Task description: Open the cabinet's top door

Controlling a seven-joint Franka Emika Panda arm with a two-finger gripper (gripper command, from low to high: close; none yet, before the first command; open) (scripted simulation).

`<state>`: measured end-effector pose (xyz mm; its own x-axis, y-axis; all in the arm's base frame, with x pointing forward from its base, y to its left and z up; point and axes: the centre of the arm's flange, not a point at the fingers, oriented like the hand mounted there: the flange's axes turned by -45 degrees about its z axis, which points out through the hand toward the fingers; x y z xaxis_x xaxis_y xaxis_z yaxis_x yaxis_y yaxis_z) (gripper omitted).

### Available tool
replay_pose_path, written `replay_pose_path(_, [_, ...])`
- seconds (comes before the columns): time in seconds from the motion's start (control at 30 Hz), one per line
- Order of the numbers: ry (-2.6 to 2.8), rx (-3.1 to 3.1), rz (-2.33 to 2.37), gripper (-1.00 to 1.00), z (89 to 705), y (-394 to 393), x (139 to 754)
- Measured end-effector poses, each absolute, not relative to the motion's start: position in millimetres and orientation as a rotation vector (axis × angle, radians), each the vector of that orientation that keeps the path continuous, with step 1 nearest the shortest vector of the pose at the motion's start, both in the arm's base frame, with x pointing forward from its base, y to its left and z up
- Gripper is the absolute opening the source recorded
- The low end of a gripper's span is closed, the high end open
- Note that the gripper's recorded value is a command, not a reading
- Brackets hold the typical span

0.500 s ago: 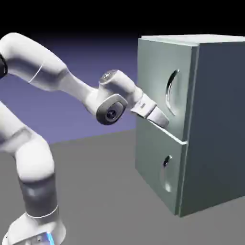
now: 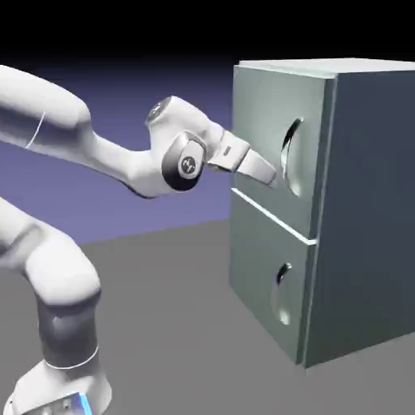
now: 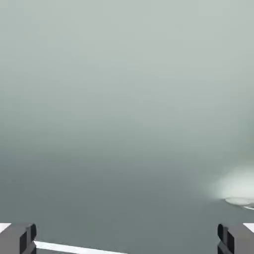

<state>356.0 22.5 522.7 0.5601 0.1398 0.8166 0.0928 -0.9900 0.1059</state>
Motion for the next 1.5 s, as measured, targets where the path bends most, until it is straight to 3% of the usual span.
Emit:
replay_pose_path(0.87, [0.156,2.427,1.905,1.00,544.1,-16.9,310.5])
replay_pose_path(1.5, [0.059,2.249,2.249,1.00,514.3,-54.0,337.7])
